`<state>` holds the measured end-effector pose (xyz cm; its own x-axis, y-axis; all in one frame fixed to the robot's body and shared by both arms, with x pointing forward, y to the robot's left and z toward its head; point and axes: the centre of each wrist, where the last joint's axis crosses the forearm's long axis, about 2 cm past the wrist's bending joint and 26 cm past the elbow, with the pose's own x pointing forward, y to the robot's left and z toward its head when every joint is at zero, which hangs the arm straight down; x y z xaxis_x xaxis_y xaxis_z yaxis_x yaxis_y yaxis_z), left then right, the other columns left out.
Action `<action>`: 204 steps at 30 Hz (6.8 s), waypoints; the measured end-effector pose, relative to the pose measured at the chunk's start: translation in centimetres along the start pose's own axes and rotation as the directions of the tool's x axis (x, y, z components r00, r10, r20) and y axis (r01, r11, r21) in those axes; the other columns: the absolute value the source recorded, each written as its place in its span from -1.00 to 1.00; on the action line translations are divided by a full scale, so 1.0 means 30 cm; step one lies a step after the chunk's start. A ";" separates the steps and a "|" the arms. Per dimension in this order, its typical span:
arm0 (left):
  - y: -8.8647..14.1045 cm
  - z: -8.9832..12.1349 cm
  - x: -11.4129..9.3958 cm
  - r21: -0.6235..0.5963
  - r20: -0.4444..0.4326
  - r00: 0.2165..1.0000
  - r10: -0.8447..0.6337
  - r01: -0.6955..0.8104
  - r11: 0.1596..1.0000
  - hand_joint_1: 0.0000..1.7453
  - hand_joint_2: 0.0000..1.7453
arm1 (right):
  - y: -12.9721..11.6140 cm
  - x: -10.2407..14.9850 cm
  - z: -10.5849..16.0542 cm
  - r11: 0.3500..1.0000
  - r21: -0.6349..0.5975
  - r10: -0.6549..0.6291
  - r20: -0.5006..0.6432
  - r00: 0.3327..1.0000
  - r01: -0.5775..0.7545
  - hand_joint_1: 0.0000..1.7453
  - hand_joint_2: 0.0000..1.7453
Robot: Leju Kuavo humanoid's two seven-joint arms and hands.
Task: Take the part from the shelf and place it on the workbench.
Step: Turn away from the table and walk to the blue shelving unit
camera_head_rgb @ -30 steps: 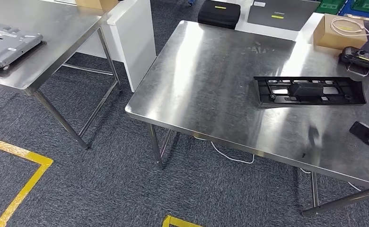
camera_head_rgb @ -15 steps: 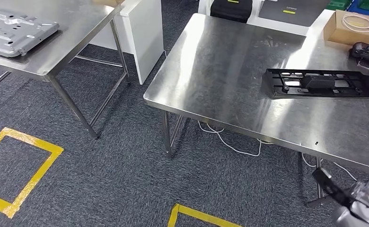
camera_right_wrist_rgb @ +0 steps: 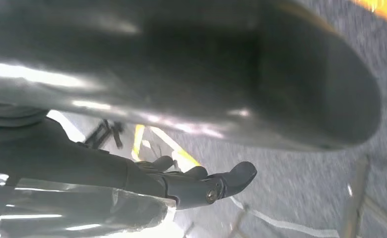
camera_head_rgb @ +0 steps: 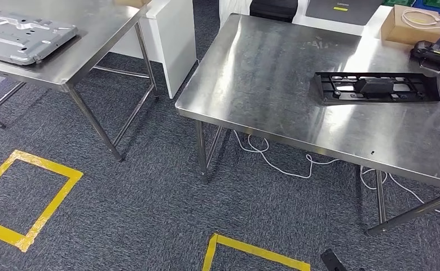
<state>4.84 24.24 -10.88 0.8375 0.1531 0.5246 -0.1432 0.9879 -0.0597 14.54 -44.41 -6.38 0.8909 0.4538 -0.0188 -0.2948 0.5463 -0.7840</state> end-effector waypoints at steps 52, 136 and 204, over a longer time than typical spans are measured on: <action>0.020 -0.046 0.103 0.006 0.023 0.994 -0.106 0.106 0.994 -1.00 -1.00 | 0.491 -0.054 0.368 0.806 0.592 -0.025 0.041 0.999 -0.004 -1.00 1.00; -0.028 -0.056 0.136 -0.038 0.028 0.991 -0.131 0.132 0.991 -1.00 -1.00 | 0.509 -0.055 0.387 0.747 0.664 0.010 -0.010 1.000 -0.001 -1.00 -1.00; -0.047 -0.055 0.136 -0.084 -0.156 0.977 -0.142 0.130 0.988 -1.00 -0.50 | 0.502 -0.044 0.380 0.731 0.682 0.027 -0.028 0.999 0.000 -1.00 -1.00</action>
<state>9.32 23.52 -10.06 0.9214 0.0138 0.3884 0.0112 0.9980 -0.0620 5.00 -28.76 -11.08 0.8921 0.4482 -0.0570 -0.4515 0.8795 -0.1502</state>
